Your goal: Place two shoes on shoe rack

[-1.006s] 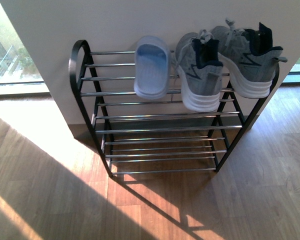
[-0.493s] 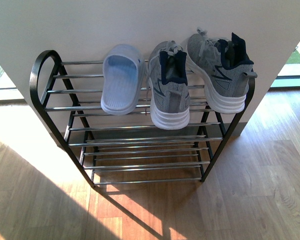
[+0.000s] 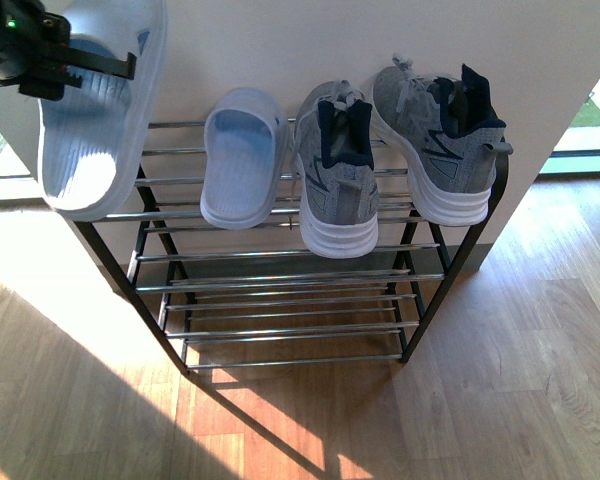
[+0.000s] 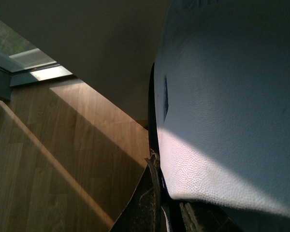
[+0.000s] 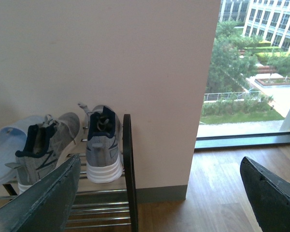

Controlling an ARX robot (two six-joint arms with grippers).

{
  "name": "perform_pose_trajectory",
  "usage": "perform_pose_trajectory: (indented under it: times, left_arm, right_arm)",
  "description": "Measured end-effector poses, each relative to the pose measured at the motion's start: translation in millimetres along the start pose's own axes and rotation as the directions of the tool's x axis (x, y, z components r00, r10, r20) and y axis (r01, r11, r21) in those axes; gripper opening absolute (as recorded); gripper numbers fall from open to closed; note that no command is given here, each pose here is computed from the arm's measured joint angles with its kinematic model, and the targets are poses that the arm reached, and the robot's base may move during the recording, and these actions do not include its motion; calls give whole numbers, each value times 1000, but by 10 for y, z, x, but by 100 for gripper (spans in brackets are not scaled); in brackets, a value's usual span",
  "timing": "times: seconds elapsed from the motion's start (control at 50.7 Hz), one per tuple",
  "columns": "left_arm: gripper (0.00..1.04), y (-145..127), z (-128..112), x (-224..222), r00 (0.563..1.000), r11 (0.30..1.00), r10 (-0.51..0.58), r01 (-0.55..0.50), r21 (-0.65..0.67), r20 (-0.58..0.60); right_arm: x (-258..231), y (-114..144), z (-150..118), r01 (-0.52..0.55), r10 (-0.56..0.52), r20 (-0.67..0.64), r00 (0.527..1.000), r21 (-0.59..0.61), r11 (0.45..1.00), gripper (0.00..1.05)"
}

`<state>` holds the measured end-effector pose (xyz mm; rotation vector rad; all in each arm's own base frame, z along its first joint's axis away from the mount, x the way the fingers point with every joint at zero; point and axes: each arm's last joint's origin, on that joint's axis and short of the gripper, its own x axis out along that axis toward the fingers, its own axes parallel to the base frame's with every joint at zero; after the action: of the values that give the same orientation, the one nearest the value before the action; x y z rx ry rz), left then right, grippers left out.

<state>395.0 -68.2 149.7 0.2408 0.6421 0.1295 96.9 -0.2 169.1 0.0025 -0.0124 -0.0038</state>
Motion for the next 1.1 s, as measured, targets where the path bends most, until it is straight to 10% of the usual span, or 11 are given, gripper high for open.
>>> perform_pose_trajectory:
  times: [0.69,1.104]
  left_arm:
    - [2,-583,11,1167,987,987,12,-37,-157,-161]
    - [2,-616,-27,1229,977,990,131,-137,-24,-169]
  right_arm:
    - [0,0,0,0,0,0,1000,0,1000,96]
    - [0,0,0,-1,1,0,1000,0,1000,96]
